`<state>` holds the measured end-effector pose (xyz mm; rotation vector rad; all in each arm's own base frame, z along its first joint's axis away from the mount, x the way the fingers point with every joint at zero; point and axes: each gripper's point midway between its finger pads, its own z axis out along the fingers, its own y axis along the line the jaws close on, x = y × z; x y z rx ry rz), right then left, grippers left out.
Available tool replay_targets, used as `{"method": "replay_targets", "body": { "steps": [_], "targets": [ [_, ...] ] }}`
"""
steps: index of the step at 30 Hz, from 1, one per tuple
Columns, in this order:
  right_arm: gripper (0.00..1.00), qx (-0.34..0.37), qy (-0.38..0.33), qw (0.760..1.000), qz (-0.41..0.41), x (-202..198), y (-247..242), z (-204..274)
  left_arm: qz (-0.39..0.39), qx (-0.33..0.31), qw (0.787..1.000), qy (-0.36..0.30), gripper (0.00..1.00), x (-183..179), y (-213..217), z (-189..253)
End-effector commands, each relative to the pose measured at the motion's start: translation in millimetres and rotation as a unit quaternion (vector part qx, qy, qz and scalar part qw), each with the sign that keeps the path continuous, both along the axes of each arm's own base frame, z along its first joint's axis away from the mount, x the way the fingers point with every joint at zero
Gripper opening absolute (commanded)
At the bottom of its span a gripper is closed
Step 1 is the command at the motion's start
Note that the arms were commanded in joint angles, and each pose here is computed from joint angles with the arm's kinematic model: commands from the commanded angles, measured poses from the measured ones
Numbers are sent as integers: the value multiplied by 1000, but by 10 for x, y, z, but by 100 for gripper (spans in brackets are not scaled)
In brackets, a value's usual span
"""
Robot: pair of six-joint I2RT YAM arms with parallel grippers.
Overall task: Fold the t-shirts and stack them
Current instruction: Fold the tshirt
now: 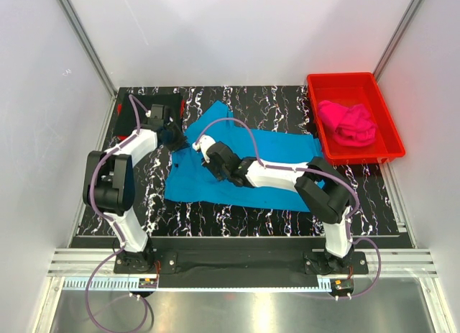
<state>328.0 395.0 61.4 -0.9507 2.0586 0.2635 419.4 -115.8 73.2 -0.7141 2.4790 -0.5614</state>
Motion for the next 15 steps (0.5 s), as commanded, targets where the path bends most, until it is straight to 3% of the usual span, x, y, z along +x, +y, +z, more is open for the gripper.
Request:
{"method": "replay_targets", "body": {
  "steps": [1,10,15],
  "targets": [
    [29,61,-13,998,30,-28,247,374,-3,-12,999,-33,0,213,-63,159],
    [28,84,-27,994,62,-164,455,367,-10,-48,999,-24,0,252,-186,88],
    [36,83,-33,993,71,-225,507,335,-9,-54,998,-20,0,261,-206,83]
  ]
}}
